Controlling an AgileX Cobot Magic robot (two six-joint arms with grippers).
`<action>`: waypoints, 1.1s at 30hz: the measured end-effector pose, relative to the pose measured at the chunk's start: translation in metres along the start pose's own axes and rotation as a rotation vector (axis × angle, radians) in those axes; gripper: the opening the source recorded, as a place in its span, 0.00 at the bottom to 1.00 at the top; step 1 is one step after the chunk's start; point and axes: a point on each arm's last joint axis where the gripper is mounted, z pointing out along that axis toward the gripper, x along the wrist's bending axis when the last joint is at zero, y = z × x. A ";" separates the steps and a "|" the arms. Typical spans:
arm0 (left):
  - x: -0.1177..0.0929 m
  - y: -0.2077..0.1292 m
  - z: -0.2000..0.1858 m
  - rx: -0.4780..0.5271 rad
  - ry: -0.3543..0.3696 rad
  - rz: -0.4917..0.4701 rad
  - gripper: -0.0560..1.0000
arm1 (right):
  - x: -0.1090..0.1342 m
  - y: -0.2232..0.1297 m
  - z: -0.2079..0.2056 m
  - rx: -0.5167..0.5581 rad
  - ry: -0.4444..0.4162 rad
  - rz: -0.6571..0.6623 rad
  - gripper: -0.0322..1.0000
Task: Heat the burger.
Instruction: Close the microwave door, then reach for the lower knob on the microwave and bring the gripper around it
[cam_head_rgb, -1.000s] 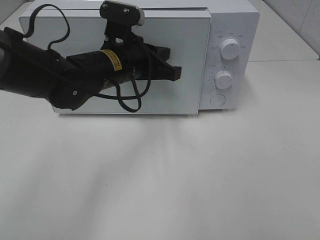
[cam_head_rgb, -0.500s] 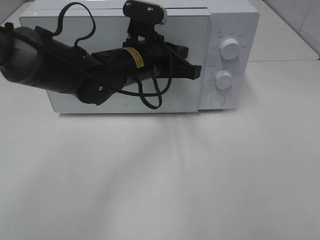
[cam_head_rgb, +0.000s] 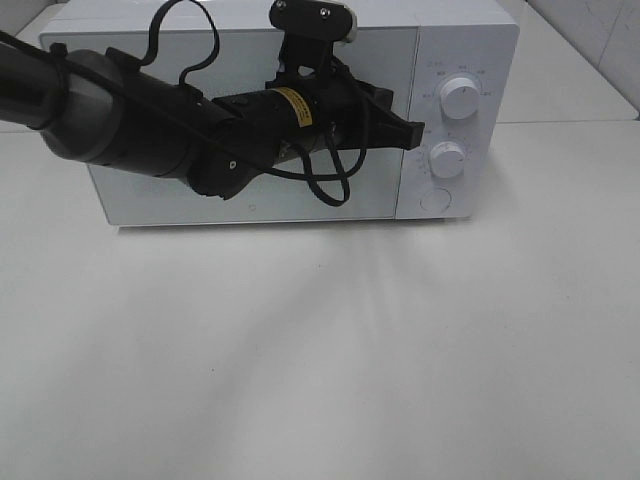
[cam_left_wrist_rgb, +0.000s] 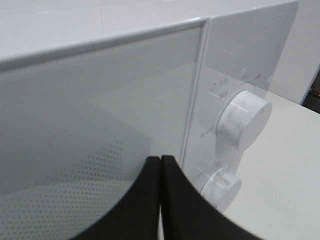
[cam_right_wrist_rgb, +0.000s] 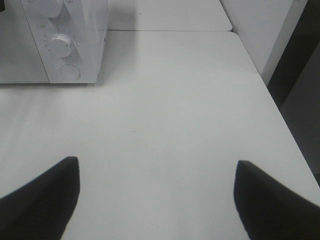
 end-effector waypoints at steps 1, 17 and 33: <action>-0.002 0.000 0.000 0.000 -0.003 -0.001 0.05 | 0.000 0.000 0.000 0.000 0.000 0.000 0.77; -0.034 0.007 -0.014 0.217 -0.026 -0.012 0.29 | 0.000 0.000 0.000 0.000 0.000 0.000 0.77; -0.036 0.016 -0.068 0.732 0.083 -0.183 0.99 | 0.000 0.000 0.000 0.000 0.000 0.000 0.77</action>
